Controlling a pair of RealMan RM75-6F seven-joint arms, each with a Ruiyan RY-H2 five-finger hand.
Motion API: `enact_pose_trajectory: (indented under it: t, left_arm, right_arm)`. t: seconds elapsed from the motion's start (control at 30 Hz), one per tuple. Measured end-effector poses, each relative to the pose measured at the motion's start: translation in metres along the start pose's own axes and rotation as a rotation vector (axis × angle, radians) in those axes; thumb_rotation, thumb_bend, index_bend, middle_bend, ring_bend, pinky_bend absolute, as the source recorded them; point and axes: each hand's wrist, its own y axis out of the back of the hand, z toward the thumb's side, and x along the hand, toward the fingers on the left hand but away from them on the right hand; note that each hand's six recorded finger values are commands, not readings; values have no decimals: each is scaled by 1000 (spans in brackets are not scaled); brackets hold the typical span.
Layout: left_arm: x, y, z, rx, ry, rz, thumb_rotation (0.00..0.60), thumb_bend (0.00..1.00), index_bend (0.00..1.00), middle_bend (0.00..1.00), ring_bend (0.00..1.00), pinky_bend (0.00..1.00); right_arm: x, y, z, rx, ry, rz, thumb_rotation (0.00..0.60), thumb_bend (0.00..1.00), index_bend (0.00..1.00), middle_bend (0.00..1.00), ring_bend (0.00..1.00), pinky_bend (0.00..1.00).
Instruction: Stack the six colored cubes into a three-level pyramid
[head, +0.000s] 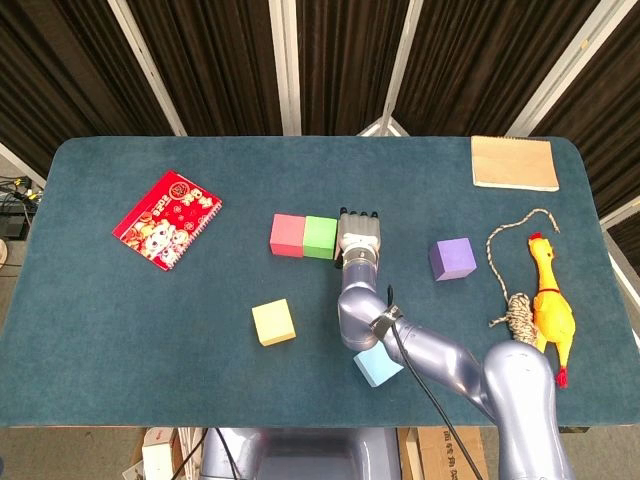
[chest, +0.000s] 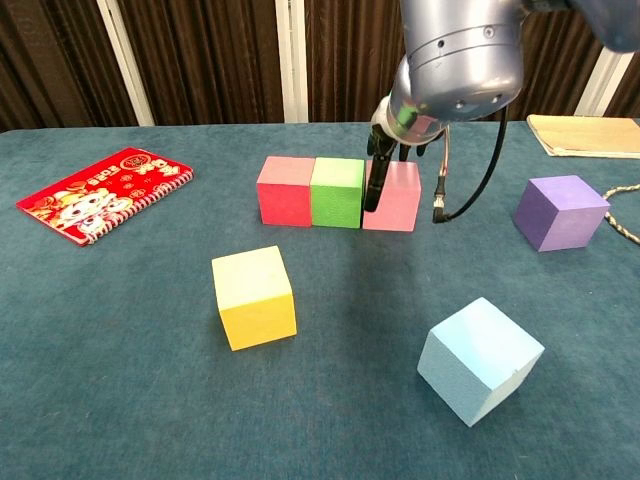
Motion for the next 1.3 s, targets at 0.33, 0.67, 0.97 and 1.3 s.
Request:
enact_pose_trajectory:
  t: [0.33,0.67,0.97,1.3]
  left_arm:
    - [0,0,1,-1,-3,-1,600,316,148,112,6,0]
    - [0,-1,2,0,-5,3,600,316,147,113,6,0]
    - [-6,5,9,-30,-32,29,600,316,147,114,6,0]
    - [-7,8,9,-54,-43,20,600,316,147,113,6,0]
  right_arm:
    - [15,34,-8,-95,75,-85,600,181,59,149,96,0]
    - [57,72,-44,-92,142,-151,600,180,79,150,96,0]
    - [113,99,-132,-124,164,-254,600,181,127,150,96,0]
    - [155,79,-192,-4,234,-309,600,180,147,150,97,0]
